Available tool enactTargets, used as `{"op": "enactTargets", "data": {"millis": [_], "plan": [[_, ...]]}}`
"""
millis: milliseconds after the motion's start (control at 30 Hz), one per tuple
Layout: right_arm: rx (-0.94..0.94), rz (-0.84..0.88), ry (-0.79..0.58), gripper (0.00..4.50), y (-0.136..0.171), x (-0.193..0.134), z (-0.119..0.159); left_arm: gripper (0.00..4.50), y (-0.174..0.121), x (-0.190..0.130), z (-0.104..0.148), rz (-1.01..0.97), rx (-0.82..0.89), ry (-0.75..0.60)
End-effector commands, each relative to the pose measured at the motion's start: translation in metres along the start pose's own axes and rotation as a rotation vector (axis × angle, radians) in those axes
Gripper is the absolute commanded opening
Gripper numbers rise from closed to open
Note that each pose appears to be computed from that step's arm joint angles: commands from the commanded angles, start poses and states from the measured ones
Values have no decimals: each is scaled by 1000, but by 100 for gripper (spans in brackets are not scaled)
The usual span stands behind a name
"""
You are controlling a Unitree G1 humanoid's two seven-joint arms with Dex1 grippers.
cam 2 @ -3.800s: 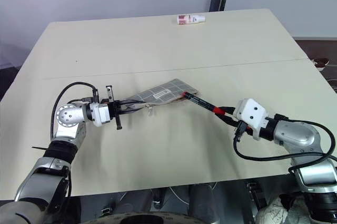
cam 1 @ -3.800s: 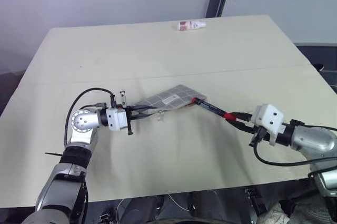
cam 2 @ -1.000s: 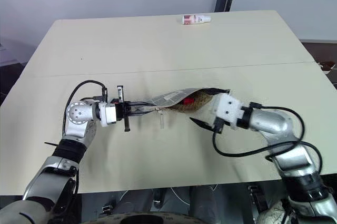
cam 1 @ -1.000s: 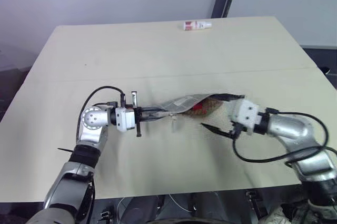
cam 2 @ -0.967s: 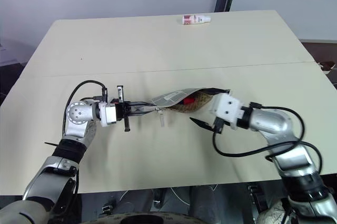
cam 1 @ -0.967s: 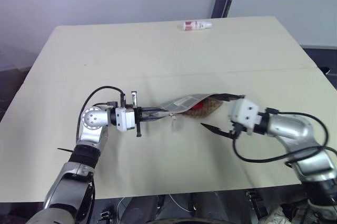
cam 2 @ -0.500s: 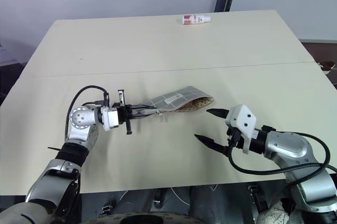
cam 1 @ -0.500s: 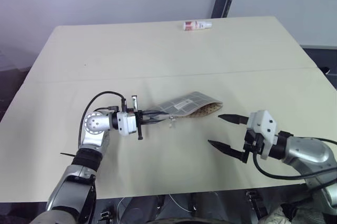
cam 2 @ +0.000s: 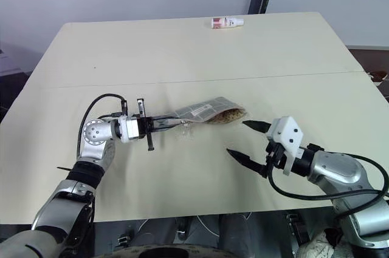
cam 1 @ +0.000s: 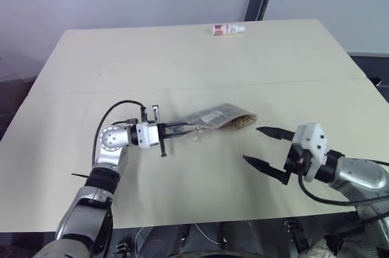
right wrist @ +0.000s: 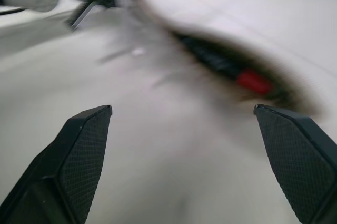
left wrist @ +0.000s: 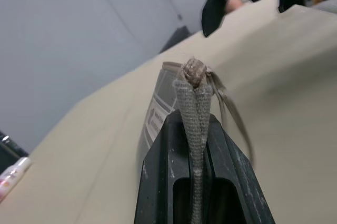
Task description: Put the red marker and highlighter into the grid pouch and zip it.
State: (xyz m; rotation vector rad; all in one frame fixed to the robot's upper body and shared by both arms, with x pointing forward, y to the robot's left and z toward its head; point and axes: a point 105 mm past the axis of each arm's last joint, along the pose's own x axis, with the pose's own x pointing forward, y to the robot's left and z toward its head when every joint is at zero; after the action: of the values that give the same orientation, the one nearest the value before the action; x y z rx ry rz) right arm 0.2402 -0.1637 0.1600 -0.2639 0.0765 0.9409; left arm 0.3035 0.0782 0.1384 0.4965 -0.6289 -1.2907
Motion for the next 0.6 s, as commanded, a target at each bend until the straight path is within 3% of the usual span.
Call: {"op": "enactTargets", "data": {"millis": [33,167,400,600], "plan": [[-48,56,8,448,8,-7,9,0,-9,6,8,-28,18,-26],[-23,-4,44,448,2,-17,-2,0,11,-6,5,12,31,22],[37,3,64,448,7,-14,-10,0,15,-9,2,31,63,41],[109,50,67,448,20,7,-18,0,21,-2,2,43,92,40]]}}
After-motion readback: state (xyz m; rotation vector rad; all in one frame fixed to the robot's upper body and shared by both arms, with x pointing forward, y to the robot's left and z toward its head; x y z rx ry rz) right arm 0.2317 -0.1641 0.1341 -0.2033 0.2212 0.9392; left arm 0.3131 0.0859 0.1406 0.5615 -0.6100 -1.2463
